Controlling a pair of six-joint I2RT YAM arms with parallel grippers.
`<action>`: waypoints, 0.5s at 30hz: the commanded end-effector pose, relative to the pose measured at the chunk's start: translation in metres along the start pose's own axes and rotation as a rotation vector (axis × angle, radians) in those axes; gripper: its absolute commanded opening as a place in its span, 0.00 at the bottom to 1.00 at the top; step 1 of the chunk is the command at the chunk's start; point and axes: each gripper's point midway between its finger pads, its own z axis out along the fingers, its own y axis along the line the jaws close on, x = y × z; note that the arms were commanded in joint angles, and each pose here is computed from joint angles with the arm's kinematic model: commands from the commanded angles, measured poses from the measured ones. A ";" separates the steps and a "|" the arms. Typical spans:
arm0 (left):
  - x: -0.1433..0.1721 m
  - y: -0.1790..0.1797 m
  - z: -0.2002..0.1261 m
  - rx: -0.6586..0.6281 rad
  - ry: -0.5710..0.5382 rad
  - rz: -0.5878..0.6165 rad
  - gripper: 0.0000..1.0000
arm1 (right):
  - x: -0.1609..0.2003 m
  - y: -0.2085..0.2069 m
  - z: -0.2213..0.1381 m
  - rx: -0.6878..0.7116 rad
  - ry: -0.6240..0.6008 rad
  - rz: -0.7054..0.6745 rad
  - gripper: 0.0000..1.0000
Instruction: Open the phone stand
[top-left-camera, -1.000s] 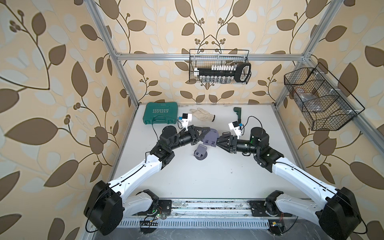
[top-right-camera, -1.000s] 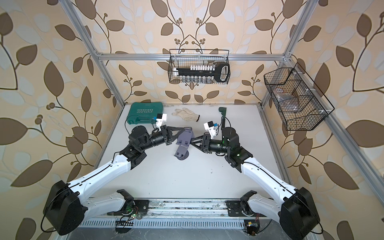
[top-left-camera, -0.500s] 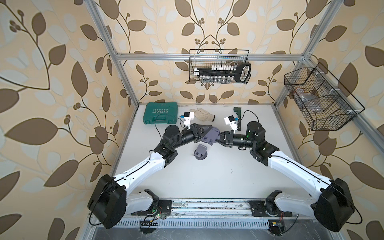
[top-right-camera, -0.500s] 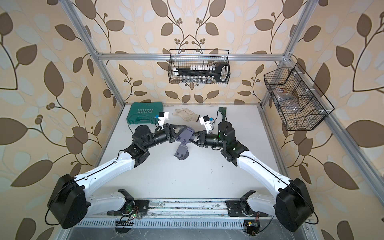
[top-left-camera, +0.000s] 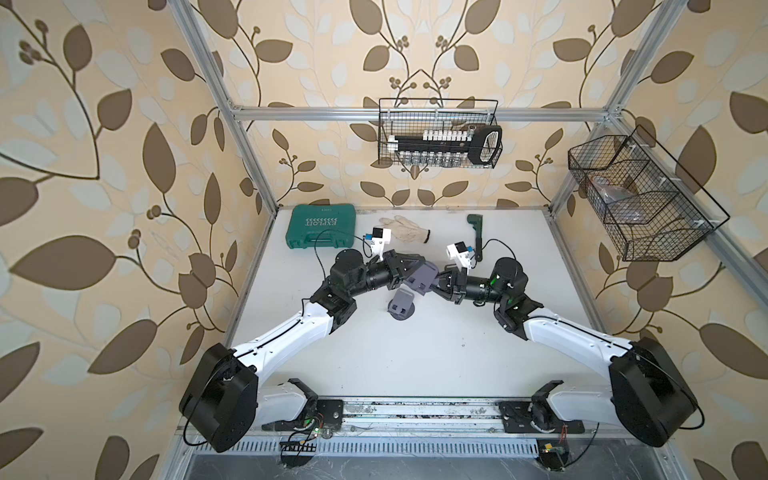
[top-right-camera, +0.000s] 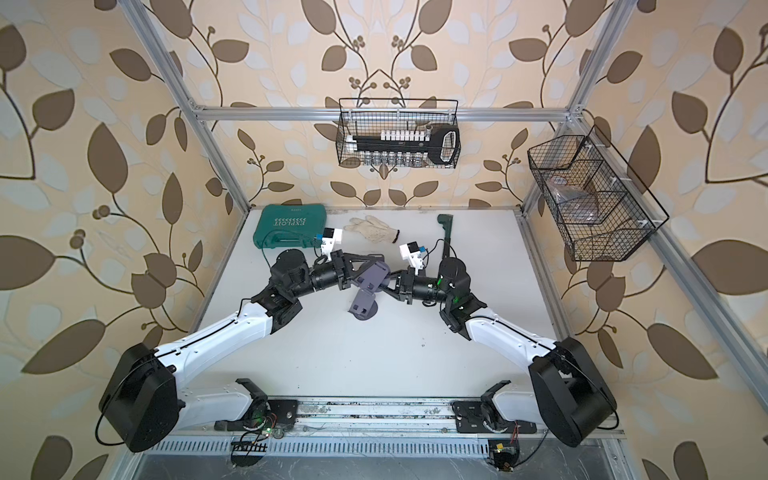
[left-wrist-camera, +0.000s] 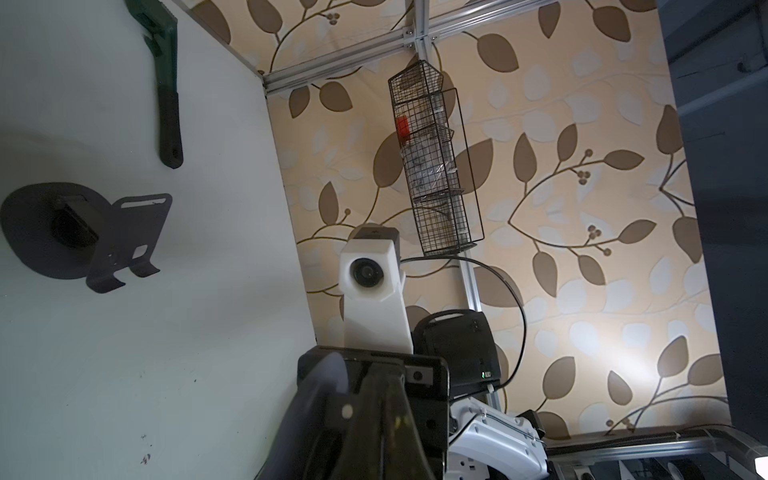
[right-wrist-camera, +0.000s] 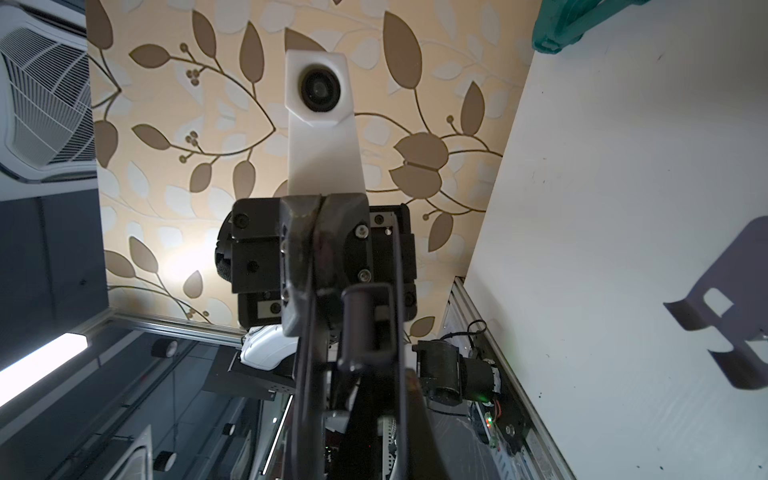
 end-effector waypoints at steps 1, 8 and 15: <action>0.005 -0.160 -0.029 0.438 0.015 0.327 0.00 | 0.031 -0.079 -0.004 0.150 0.068 0.326 0.00; -0.016 -0.203 -0.049 0.557 -0.105 0.449 0.00 | 0.040 -0.097 -0.006 0.188 0.096 0.393 0.00; -0.025 -0.216 -0.053 0.583 -0.158 0.493 0.00 | 0.047 -0.113 -0.010 0.223 0.107 0.450 0.00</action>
